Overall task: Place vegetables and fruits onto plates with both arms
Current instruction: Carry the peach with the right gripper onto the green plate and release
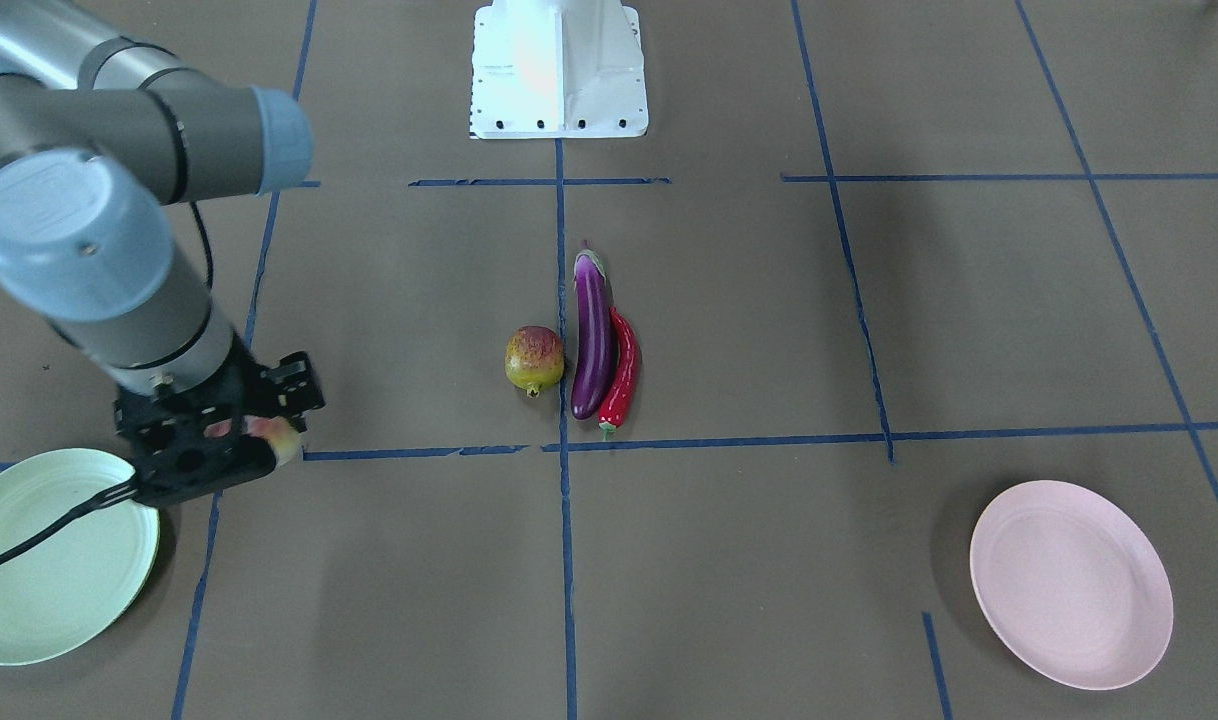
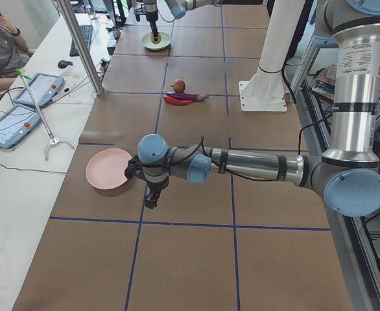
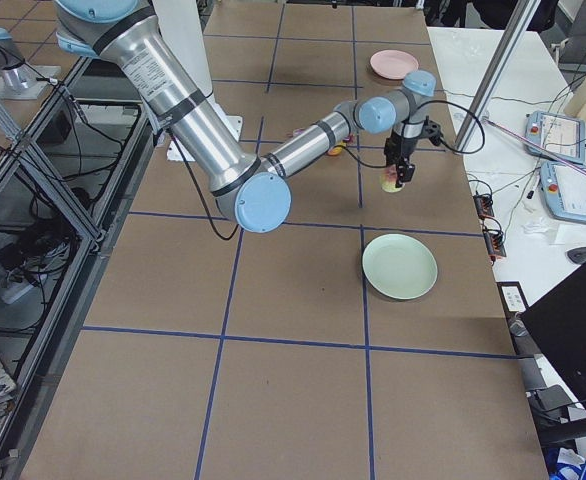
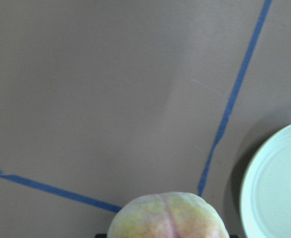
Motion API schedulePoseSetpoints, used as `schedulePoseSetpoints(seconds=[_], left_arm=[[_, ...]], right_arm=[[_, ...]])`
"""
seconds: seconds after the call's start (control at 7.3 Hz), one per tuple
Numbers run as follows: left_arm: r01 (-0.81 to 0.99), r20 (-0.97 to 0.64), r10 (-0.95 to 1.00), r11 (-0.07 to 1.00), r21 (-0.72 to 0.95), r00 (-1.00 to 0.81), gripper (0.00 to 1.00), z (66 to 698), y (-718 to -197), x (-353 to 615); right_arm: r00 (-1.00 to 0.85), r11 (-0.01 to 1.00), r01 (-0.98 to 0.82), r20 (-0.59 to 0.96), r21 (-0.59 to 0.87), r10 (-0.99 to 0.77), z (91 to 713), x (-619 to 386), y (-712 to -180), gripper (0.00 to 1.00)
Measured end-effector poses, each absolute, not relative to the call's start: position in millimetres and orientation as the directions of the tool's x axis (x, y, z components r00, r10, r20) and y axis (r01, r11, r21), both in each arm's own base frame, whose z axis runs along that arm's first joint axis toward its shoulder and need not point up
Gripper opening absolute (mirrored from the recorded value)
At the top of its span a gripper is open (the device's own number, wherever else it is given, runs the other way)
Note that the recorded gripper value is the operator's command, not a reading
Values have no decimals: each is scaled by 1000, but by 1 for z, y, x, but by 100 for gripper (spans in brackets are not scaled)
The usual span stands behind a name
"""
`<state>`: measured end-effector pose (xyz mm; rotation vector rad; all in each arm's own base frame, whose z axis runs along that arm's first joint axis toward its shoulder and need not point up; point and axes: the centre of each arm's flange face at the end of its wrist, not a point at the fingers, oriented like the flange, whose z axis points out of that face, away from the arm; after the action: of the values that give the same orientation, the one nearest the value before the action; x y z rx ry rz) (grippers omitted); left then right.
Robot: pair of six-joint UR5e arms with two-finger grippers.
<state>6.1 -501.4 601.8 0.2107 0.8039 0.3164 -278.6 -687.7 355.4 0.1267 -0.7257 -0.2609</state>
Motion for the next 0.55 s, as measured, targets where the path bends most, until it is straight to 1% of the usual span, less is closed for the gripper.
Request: schedulePoseSetpoints(seconds=[0.14,0.27,0.41,0.55], left_arm=[[-199,-670,359,931,306,649,100,601,-502,9],[-199,-670,361,930,308,649,100,600,-503,10],[-199,-670,361,930,308,649,100,600,-503,10],[-199,-670,360,931,308,649,100,600,-503,10]], right_arm=[[706,966,169,660,196,-258,421,-253,-701,12],[703,969,160,668,186,-244,474,-239,-699,26],[705,972,156,669,177,-235,513,-231,-691,43],[709,973,158,667,166,-229,540,-225,-681,51]])
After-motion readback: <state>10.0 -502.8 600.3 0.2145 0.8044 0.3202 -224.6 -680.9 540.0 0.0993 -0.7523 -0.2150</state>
